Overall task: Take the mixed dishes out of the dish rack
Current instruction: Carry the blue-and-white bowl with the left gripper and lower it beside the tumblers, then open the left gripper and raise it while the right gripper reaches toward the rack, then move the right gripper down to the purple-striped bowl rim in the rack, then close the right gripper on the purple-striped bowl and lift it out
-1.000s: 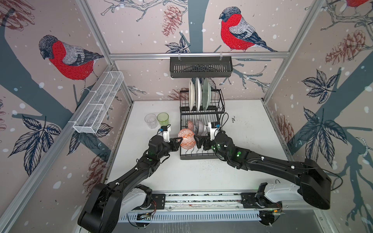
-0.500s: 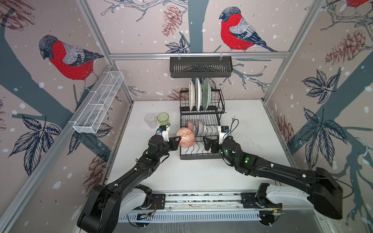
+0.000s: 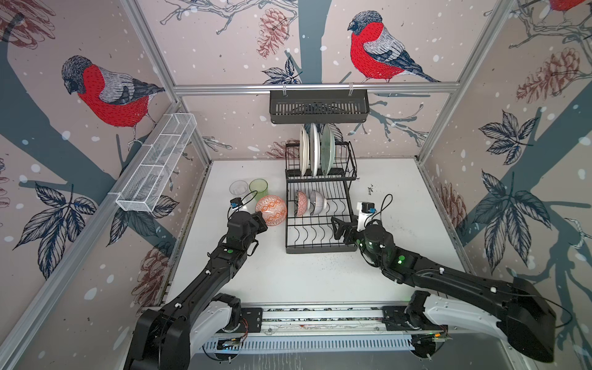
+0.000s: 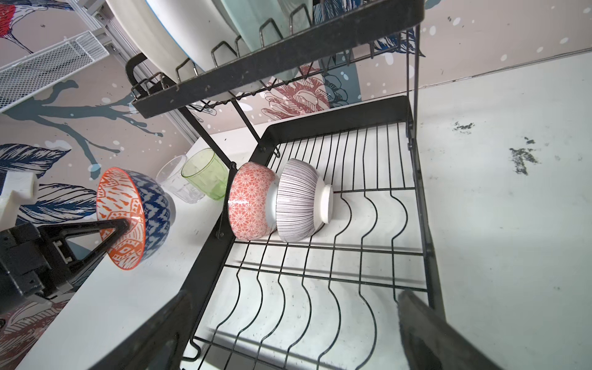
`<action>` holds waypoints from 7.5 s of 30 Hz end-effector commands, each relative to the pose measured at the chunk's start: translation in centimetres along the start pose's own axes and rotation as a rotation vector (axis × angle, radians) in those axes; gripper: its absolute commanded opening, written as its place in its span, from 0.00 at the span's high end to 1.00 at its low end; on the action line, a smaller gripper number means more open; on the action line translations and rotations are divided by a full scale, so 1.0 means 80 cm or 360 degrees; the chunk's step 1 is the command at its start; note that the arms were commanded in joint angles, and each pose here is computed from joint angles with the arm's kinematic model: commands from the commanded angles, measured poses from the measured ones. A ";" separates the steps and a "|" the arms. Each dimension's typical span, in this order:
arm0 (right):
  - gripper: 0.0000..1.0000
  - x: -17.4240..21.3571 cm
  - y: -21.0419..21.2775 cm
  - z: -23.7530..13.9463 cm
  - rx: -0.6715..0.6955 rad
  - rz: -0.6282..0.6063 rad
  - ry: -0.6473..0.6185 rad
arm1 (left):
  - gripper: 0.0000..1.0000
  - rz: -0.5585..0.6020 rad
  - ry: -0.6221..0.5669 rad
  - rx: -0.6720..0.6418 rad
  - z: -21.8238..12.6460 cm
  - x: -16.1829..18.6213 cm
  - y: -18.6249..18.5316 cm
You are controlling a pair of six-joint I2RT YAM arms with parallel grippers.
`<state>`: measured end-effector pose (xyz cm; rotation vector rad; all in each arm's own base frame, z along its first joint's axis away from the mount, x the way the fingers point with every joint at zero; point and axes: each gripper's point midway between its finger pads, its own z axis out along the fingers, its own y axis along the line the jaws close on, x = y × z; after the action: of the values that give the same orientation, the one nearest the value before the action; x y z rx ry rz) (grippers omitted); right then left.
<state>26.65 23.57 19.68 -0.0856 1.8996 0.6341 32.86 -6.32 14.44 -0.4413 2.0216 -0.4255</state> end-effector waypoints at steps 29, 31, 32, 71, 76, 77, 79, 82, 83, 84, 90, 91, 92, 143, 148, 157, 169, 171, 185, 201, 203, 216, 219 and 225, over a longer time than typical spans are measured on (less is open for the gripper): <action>0.01 -0.015 -0.030 -0.018 -0.0094 0.0098 -0.0055 | 1.00 -0.0018 0.0233 -0.0676 0.071 0.009 0.127; 0.01 -0.014 -0.031 -0.017 -0.0090 0.0099 -0.0054 | 1.00 0.0002 0.0232 -0.0713 0.069 0.006 0.131; 0.00 -0.015 -0.031 -0.017 -0.0091 0.0103 -0.0056 | 1.00 0.0009 0.0234 -0.0727 0.067 0.006 0.133; 0.01 0.012 -0.037 0.003 -0.0047 0.0186 0.0142 | 0.03 0.0033 -0.0072 -0.0147 -0.014 -0.035 0.033; 0.01 0.014 -0.034 0.007 -0.0052 0.0215 0.0172 | 0.02 0.0062 -0.0094 0.0053 -0.026 -0.034 -0.005; 0.01 0.014 -0.032 0.007 -0.0060 0.0213 0.0176 | 0.02 0.0060 -0.0086 0.0101 -0.027 -0.032 -0.013; 0.01 0.016 -0.028 0.010 -0.0066 0.0217 0.0186 | 0.02 0.0053 -0.0049 0.0197 -0.025 -0.025 -0.027; 0.00 0.017 -0.023 0.013 -0.0078 0.0212 0.0195 | 0.02 0.0062 0.0036 0.0334 -0.023 -0.007 -0.051; 0.01 0.018 -0.022 0.014 -0.0079 0.0204 0.0202 | 0.02 0.0076 0.0059 0.0355 -0.024 -0.001 -0.058; 0.01 0.018 -0.021 0.015 -0.0079 0.0202 0.0202 | 0.02 0.0094 0.0081 0.0370 -0.024 0.005 -0.064; 0.00 0.021 -0.023 0.021 -0.0058 0.0192 0.0207 | 0.02 0.0214 0.0144 0.0446 -0.041 0.035 -0.093; 0.00 0.021 -0.022 0.022 -0.0059 0.0197 0.0203 | 0.02 0.0236 0.0140 0.0460 -0.045 0.038 -0.098; 0.00 0.022 -0.023 0.023 -0.0057 0.0202 0.0205 | 0.02 0.0253 0.0131 0.0473 -0.049 0.039 -0.102; 0.08 0.070 -0.011 0.160 -0.0189 0.0080 0.0372 | 0.02 0.0228 -0.0116 0.0553 -0.059 0.045 -0.088; 0.07 0.072 -0.008 0.160 -0.0223 0.0055 0.0378 | 0.02 0.0227 -0.0106 0.0567 -0.059 0.047 -0.091; 0.03 0.072 -0.009 0.172 -0.0205 0.0000 0.0384 | 0.02 0.0217 -0.0098 0.0544 -0.056 0.049 -0.087; 0.12 0.082 -0.012 0.197 -0.0152 -0.0034 0.0464 | 0.02 0.0218 -0.0056 0.0552 -0.053 0.053 -0.091; 0.14 0.083 -0.011 0.198 -0.0159 -0.0041 0.0465 | 0.02 0.0218 -0.0050 0.0558 -0.053 0.054 -0.092; 0.25 0.080 -0.018 0.211 -0.0066 -0.0127 0.0449 | 0.02 0.0197 -0.0039 0.0577 -0.053 0.056 -0.094; 0.41 0.076 -0.019 0.210 0.0042 -0.0226 0.0397 | 0.02 0.0185 -0.0037 0.0596 -0.057 0.056 -0.095; 0.42 0.075 -0.021 0.208 0.0092 -0.0263 0.0379 | 0.02 0.0185 -0.0041 0.0594 -0.057 0.055 -0.095; 0.44 0.066 -0.015 0.196 0.0233 -0.0365 0.0320 | 0.02 0.0185 -0.0041 0.0592 -0.057 0.056 -0.094; 0.45 0.067 -0.011 0.192 0.0228 -0.0351 0.0321 | 0.02 0.0185 -0.0037 0.0582 -0.056 0.056 -0.093; 0.46 0.061 0.000 0.181 0.0237 -0.0347 0.0302 | 0.02 0.0170 -0.0063 0.0580 -0.059 0.052 -0.092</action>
<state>36.60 31.51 10.04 -0.2989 2.1151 0.3510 27.52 -14.34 16.06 -0.0976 1.9069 -0.6915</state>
